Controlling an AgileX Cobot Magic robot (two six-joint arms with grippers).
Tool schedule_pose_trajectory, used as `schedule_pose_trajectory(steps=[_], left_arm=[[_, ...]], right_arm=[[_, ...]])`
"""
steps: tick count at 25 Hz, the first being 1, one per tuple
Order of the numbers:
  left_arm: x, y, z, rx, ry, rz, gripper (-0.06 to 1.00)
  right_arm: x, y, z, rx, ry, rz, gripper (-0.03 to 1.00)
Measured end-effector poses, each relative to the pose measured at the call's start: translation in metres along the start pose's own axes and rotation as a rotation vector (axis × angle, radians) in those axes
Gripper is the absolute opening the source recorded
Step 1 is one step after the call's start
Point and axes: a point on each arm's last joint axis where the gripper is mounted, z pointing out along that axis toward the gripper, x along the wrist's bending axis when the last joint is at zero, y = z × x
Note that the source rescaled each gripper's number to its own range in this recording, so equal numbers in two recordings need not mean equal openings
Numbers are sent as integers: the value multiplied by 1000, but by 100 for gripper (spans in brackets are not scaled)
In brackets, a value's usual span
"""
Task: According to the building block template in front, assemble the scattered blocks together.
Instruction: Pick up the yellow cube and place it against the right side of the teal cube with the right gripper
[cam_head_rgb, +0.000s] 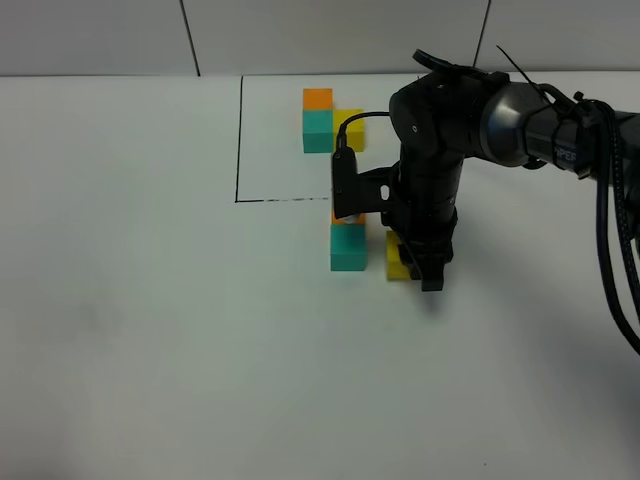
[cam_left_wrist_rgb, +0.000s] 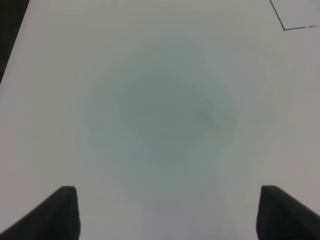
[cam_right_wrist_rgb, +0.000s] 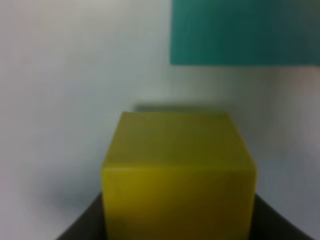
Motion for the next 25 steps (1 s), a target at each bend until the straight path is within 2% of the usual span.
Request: schedule_pose_trajectory(steps=[10, 25], left_arm=[[0, 0, 0, -1, 0, 0, 65], [0, 0, 0, -1, 0, 0, 65]], right_arm=[[-7, 5, 5, -40, -65, 27, 0], [-7, 5, 14, -32, -50, 27, 0]])
